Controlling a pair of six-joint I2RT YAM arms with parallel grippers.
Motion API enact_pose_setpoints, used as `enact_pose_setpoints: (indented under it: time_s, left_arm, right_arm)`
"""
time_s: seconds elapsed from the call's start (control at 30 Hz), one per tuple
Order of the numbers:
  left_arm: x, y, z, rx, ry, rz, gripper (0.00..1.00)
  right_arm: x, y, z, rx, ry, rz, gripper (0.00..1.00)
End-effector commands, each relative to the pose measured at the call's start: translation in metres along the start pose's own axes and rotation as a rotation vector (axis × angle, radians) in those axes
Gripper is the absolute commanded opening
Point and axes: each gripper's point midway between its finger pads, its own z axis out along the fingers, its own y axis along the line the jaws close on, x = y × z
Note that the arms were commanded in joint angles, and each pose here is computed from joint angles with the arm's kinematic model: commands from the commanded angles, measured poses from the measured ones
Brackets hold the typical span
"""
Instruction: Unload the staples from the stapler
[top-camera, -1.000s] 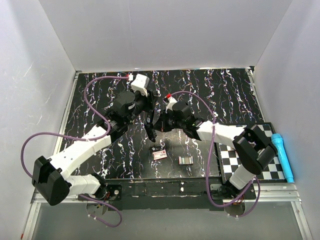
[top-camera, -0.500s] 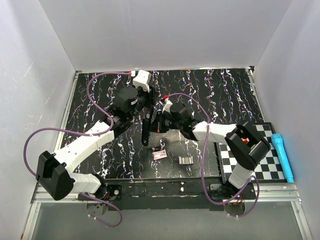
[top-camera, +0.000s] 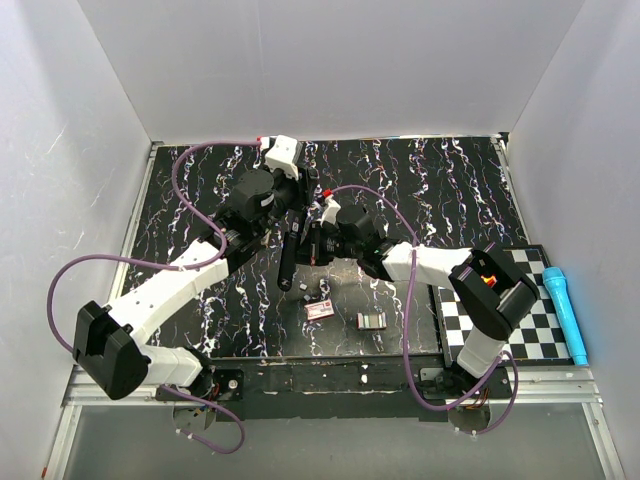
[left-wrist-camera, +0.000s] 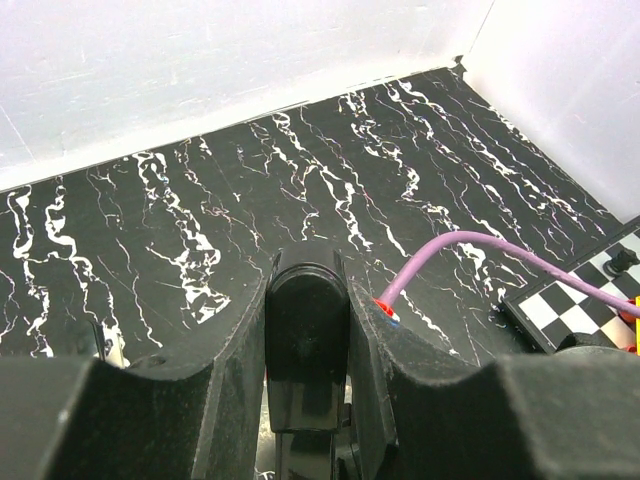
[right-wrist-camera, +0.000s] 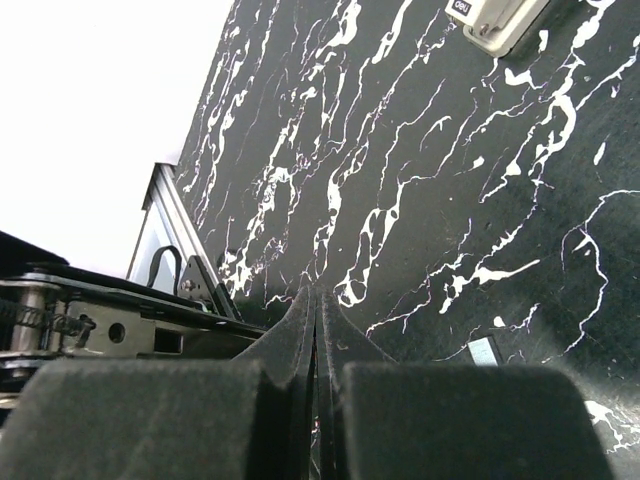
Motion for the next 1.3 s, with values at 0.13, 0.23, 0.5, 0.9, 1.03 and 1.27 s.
enact_pose_setpoints:
  time_s: [0.13,0.23,0.5,0.9,1.03,1.27]
  left_arm:
    - [-0.073,-0.010,-0.036,0.057,-0.182,-0.056,0.00]
    - [-0.076,-0.012,-0.048,0.074,-0.184,-0.067,0.00]
    - [-0.096,-0.018,-0.085,0.129,-0.226,-0.090,0.00]
    - [-0.109,-0.013,-0.115,0.125,-0.265,-0.097,0.00]
    - [-0.114,-0.012,-0.121,0.124,-0.291,-0.113,0.00]
    - [-0.118,-0.015,-0.125,0.141,-0.308,-0.152,0.00]
  right_arm:
    - [-0.016,0.016,-0.012,0.009,-0.051,-0.051,0.01]
    - [-0.017,0.010,-0.019,0.069,-0.057,-0.068,0.01]
    - [-0.037,-0.004,-0.055,0.228,-0.140,-0.151,0.01]
    - [-0.051,-0.018,-0.128,0.497,-0.182,-0.255,0.01]
    - [-0.025,-0.015,-0.134,0.437,-0.112,-0.236,0.01]
    - [0.019,0.017,-0.127,0.222,-0.009,-0.167,0.01]
